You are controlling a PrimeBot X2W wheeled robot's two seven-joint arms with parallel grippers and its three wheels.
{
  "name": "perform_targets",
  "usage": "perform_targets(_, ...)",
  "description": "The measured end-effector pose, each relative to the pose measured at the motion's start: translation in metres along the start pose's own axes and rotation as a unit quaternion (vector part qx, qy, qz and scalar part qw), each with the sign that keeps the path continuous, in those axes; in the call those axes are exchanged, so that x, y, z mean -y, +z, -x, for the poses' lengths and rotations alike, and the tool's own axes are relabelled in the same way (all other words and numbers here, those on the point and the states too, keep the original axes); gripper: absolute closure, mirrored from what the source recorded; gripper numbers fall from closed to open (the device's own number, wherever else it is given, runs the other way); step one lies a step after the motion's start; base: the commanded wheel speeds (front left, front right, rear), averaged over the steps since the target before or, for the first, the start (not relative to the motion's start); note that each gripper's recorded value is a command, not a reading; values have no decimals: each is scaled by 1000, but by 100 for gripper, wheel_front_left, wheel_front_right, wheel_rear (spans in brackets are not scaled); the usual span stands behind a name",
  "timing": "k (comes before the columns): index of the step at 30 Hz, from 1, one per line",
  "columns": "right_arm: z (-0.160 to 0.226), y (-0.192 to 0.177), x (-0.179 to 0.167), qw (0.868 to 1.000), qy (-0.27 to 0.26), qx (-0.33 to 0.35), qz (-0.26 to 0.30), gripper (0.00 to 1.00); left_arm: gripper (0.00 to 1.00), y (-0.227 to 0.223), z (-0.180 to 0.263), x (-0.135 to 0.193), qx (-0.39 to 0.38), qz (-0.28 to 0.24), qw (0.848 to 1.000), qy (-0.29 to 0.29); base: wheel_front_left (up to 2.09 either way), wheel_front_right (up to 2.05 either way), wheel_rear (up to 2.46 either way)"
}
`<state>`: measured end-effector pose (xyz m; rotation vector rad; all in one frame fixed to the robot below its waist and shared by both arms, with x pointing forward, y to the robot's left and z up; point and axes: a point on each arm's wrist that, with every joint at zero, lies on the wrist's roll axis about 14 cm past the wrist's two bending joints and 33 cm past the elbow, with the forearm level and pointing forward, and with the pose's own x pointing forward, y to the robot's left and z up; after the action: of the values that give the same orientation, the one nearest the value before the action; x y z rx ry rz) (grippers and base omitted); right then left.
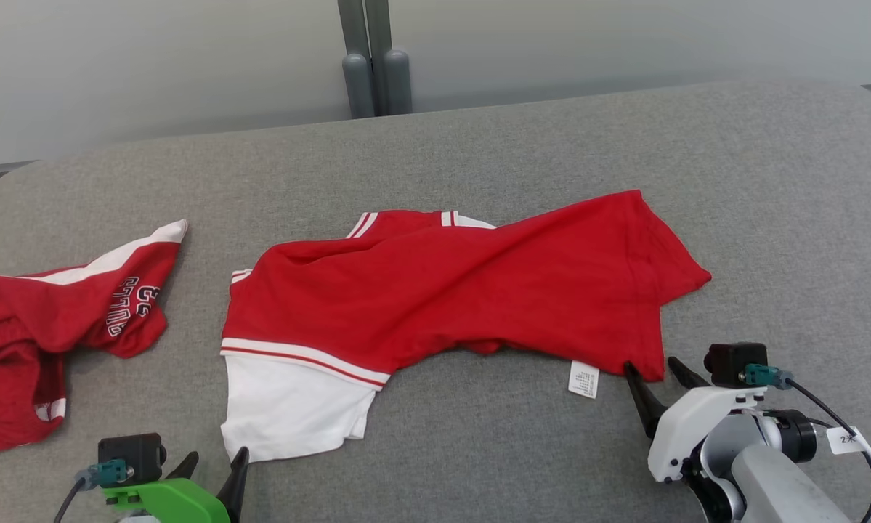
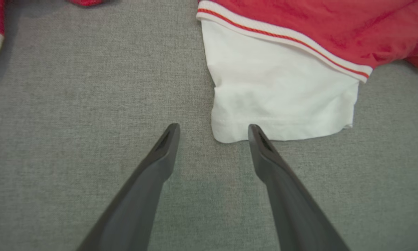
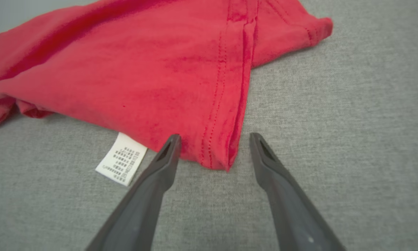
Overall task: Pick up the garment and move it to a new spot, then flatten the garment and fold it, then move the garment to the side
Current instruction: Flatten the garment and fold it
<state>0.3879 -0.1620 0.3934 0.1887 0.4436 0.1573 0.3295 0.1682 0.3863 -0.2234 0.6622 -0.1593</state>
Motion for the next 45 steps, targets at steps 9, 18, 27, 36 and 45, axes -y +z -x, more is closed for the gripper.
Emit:
perform_targets(9,-9,-6,1,1000,-1,-20,-7,0,0,6,-14,9,-12,-11,1000,-20,0,0,0)
perform_targets(18,-17,-3,-6,1000,9,-16,-7,29,66,-3,-27,14,-40,-7,999,-33,0,0,0)
perform_targets(27,-15,5,-13,1000,22,1,0,100,100,-1,-27,18,-37,-9,998,-43,0,0,0)
perform_targets(36,-8,38,-16,997,31,77,5,100,100,30,-15,19,22,-20,998,-51,0,0,0)
perform_targets(45,-9,97,-27,983,58,173,9,100,100,79,-15,30,54,-79,993,-76,0,0,0)
